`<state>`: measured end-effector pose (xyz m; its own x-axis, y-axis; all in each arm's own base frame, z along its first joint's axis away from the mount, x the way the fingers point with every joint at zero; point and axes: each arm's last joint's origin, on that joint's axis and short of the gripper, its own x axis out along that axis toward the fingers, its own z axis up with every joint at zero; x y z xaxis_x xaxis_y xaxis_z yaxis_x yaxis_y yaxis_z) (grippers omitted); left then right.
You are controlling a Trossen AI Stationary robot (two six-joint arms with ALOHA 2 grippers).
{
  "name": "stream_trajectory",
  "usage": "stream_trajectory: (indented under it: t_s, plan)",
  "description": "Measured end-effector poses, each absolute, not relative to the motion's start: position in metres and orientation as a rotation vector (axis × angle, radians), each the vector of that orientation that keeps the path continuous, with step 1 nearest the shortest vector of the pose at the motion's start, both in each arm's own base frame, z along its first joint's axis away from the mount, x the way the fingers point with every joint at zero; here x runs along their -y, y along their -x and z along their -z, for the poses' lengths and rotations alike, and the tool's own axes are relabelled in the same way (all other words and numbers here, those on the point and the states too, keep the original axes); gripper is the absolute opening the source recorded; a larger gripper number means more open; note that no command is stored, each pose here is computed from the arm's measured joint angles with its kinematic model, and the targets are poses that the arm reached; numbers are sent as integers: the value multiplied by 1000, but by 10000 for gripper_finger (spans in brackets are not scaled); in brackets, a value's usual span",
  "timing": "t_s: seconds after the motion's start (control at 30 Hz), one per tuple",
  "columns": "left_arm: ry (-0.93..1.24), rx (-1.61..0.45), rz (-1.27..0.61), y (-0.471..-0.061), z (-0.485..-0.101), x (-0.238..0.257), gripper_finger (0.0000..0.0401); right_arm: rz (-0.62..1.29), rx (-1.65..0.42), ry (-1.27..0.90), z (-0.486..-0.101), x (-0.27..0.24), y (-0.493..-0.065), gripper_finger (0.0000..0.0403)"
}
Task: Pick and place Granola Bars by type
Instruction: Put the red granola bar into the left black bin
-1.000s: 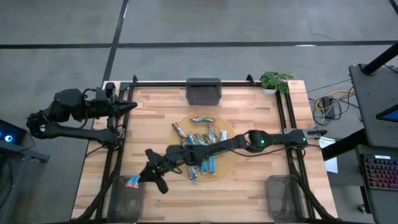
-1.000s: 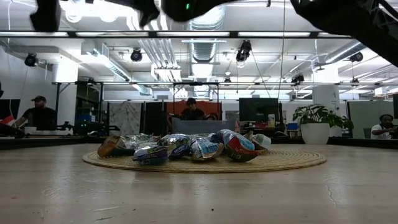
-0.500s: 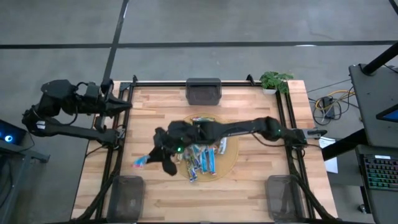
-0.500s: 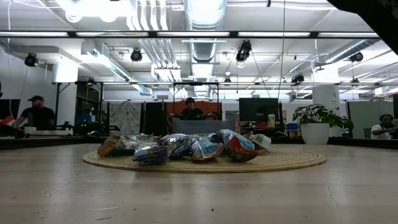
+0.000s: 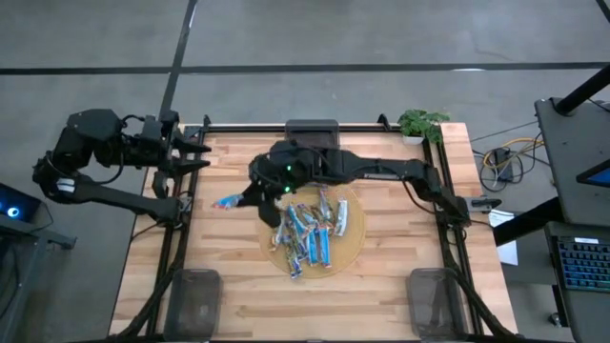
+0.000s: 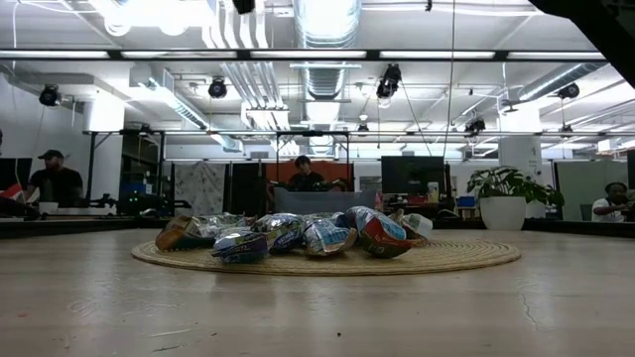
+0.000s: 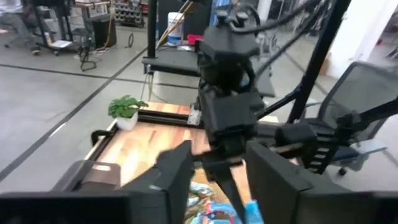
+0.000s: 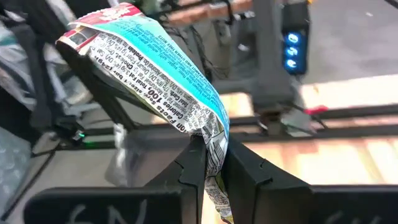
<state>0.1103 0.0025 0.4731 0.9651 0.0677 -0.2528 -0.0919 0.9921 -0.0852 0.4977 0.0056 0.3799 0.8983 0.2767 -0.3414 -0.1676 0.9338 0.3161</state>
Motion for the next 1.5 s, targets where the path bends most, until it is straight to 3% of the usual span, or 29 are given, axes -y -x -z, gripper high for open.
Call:
stream_trajectory:
  t_s: [0.23,0.63,0.83,1.07,1.5]
  plan:
    - [46,-316,-82,-123,-474,-3,202,-191,-357,-286,-393,19,-490,38]
    - [-31,-362,-36,-125,-469,-2,204,-188,-345,-299,-399,50,-483,38]
    - [-66,-427,-77,-103,-473,-3,204,-198,-388,-307,-399,56,-477,38]
    - [-40,-357,-86,-86,-492,-3,204,-198,-392,-293,-399,57,-476,38]
    - [-91,-441,-34,-107,-485,-2,204,-296,-318,-345,-407,55,-478,38]
